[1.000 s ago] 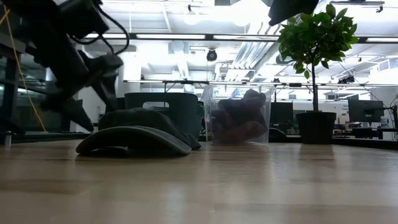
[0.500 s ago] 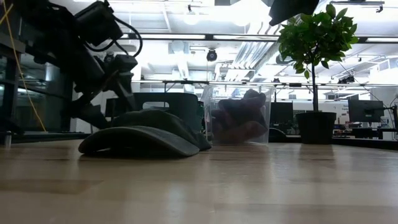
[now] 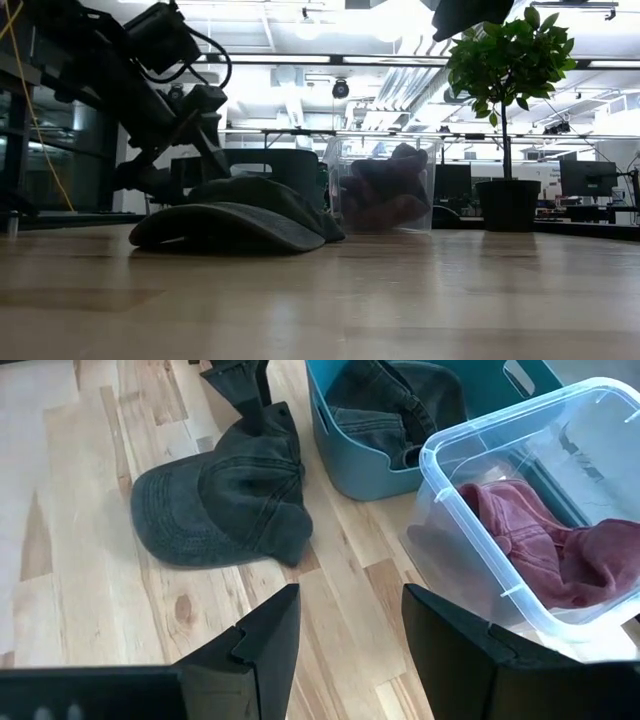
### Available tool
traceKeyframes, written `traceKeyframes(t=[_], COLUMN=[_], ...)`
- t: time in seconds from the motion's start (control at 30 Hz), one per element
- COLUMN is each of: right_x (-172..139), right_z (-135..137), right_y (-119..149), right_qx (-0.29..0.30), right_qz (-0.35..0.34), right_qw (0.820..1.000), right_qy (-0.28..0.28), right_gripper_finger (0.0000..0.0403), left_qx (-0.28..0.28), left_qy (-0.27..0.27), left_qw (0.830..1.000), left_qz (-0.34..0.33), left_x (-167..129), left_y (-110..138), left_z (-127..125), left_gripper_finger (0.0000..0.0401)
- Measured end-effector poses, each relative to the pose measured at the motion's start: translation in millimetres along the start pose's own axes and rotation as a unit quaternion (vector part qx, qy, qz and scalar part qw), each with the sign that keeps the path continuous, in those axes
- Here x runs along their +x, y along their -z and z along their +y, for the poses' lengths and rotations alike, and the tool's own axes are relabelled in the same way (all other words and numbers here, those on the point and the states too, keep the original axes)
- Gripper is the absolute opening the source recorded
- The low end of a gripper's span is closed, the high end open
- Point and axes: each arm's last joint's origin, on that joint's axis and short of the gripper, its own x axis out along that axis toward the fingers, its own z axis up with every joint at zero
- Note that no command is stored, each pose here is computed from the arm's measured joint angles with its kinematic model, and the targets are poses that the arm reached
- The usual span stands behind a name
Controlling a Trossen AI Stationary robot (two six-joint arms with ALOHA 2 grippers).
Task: Pick & Place hat
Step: Put the black cap into the blue bin
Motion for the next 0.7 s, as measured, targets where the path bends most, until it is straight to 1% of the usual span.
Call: traceKeyframes(t=[0.17, 0.27, 0.37, 0.5, 0.7], right_x=[0.0, 0.0, 0.0, 0.0, 0.0], right_z=[0.0, 0.0, 0.0, -0.2, -0.2], right_y=[0.0, 0.0, 0.0, 0.0, -0.1], right_qx=[0.000, 0.000, 0.001, 0.001, 0.001], right_qz=[0.000, 0.000, 0.000, -0.001, -0.002], right_qw=[1.000, 1.000, 1.000, 1.000, 1.000], right_qy=[0.000, 0.000, 0.001, 0.002, 0.003], right_gripper_finger=[0.0172, 0.0172, 0.0172, 0.0172, 0.0172], left_qx=[-0.008, -0.014, -0.020, -0.028, -0.038], left_qy=[0.000, -0.009, -0.014, -0.028, -0.027], left_qw=[1.000, 1.000, 0.999, 0.999, 0.998], left_qz=[0.004, 0.011, 0.024, 0.033, 0.033], left_x=[3.6, 7.3, 10.8, 15.7, 15.8], left_y=[0.7, 2.1, 4.1, 6.0, 6.0], left_z=[0.1, 1.9, 3.2, 6.2, 6.0], left_gripper_finger=[0.0347, 0.0347, 0.0337, 0.0299, 0.0213])
